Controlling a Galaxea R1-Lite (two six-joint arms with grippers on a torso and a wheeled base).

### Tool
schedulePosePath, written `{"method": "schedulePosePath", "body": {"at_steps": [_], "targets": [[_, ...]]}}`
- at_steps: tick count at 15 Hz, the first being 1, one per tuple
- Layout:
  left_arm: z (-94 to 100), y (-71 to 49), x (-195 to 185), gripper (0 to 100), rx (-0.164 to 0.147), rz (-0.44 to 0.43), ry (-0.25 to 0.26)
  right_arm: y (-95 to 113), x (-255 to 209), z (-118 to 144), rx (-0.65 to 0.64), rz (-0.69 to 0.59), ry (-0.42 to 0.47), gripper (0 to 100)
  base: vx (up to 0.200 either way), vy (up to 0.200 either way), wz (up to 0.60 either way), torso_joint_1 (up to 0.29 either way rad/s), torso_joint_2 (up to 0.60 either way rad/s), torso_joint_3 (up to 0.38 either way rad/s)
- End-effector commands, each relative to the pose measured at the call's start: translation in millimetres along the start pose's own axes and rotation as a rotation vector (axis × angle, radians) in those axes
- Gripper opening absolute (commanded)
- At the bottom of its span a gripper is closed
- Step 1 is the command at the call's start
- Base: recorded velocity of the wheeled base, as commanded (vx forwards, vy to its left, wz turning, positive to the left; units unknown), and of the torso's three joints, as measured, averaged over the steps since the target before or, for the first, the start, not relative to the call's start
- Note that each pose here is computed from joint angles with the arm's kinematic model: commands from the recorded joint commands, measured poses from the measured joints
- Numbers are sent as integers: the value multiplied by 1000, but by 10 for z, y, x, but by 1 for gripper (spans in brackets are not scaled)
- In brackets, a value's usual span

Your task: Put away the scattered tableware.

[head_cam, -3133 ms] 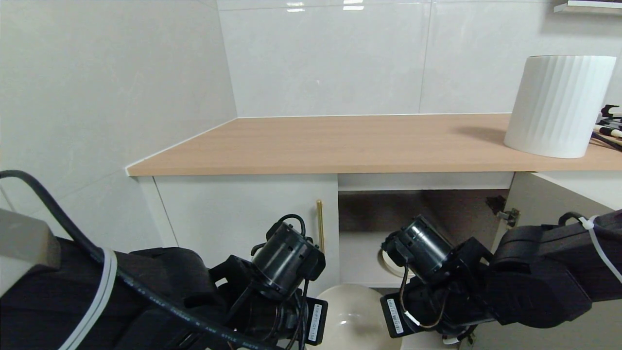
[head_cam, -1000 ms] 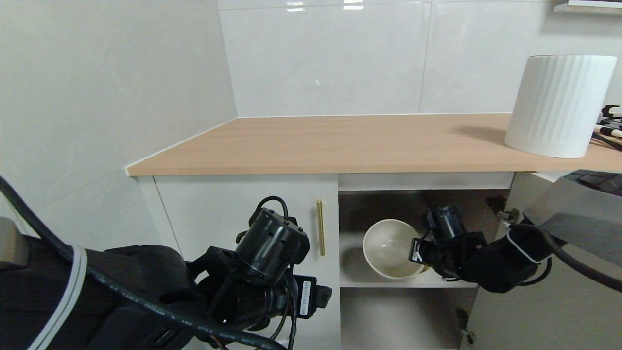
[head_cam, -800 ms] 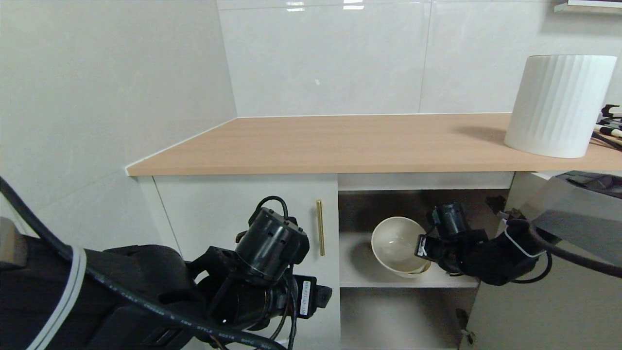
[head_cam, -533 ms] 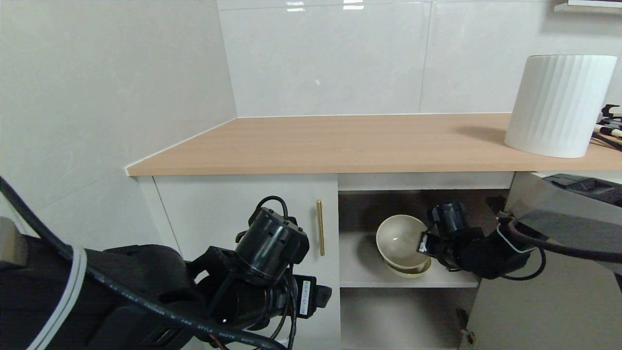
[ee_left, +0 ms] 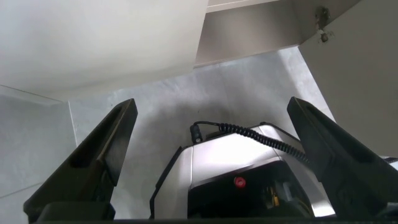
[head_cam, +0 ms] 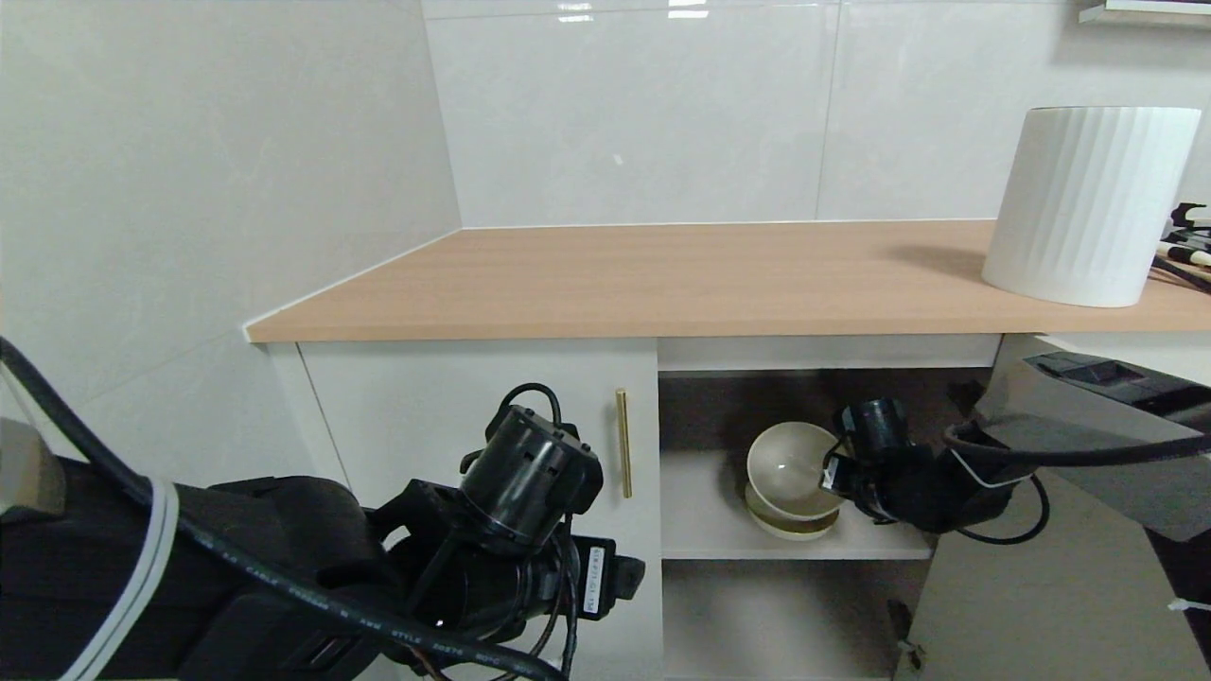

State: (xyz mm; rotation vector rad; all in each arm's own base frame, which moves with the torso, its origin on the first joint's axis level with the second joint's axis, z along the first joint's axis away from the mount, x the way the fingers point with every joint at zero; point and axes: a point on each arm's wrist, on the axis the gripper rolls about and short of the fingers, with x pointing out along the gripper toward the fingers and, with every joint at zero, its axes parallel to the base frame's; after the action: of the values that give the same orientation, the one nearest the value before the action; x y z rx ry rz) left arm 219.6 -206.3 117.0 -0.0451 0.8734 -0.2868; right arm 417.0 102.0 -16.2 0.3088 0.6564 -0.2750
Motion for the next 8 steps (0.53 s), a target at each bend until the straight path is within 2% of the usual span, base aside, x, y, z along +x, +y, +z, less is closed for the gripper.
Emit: {"method": "schedulePosePath", "body": {"at_steps": [1,8], "targets": [[1,3,7,100,-1,2,1,-18,44,-34,-2,-8,9,0,0,0,0,0,0,0],[5,7,4,100,-1,2,-1,1,54,-37,-3,-4,7,0,0,0,0,0,0,0]]}}
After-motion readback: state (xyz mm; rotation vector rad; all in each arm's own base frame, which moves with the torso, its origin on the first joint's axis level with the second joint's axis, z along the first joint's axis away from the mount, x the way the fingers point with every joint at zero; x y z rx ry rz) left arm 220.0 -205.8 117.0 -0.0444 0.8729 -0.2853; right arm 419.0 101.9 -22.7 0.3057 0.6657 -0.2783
